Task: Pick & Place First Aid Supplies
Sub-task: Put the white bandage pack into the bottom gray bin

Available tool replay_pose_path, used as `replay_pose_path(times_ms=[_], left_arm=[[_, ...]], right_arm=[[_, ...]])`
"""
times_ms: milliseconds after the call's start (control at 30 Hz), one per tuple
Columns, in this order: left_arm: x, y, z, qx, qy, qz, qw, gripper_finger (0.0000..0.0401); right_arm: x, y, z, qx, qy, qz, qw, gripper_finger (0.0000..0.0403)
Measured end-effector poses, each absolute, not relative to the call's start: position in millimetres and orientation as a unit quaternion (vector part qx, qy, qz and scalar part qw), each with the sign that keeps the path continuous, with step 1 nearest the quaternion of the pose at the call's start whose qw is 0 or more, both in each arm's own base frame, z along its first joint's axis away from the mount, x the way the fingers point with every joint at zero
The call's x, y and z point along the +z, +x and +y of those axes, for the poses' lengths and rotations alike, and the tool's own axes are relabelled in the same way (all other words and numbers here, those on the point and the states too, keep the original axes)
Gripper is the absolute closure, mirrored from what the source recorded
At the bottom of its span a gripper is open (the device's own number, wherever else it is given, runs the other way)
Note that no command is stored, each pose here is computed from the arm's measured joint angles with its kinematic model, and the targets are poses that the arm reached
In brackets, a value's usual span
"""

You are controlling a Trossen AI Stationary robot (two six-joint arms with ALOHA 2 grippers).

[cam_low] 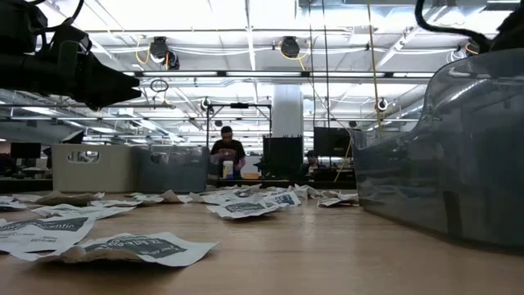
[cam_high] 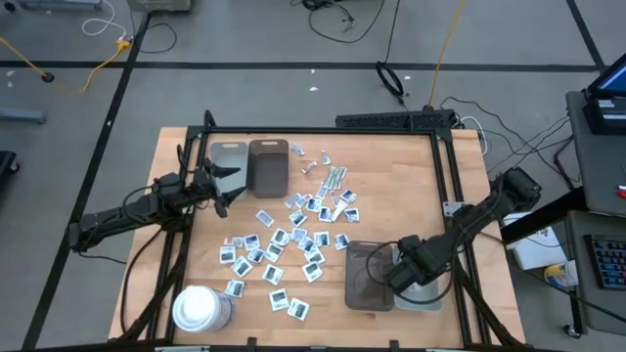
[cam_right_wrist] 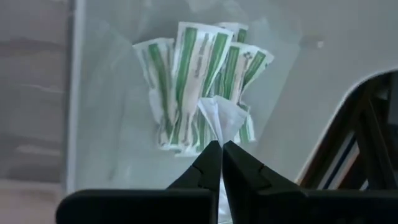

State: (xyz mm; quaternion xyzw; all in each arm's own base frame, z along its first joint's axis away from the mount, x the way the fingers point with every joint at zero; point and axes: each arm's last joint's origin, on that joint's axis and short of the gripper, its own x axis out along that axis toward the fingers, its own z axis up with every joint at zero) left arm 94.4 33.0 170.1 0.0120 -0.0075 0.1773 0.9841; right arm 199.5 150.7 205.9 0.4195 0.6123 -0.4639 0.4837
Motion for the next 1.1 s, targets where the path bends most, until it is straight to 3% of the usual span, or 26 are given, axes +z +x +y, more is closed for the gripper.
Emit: replay_pose_path(times_ms=[200, 467, 600, 833, 1100], left_arm=[[170.1, 94.4, 33.1, 0.177, 0.012, -0.007, 0.984, 0.0095], [170.2, 94.4, 33.1, 0.177, 0.012, -0.008, 0.984, 0.0095], [170.2, 94.4, 33.0, 0.177, 0.012, -0.008, 0.984, 0.0096], [170.1, 94.4, 33.0, 0.177, 0.012, -0.008, 0.984, 0.0096], [170.1, 94.4, 33.0, 0.177, 0.012, -0.008, 0.984, 0.0096]], right_arm=[[200.5, 197.2, 148.7, -0.473, 0.415, 0.609, 0.483, 0.0354], [200.2, 199.0, 149.3, -0.457, 0.412, 0.610, 0.499, 0.0228], [200.4, 198.4, 149.0, -0.451, 0.403, 0.617, 0.503, 0.0184], [218.9, 201.9, 140.7, -0.386, 0.348, 0.661, 0.541, 0.0171], [231.3, 215.6, 127.2, -0.199, 0.226, 0.723, 0.621, 0.0186]])
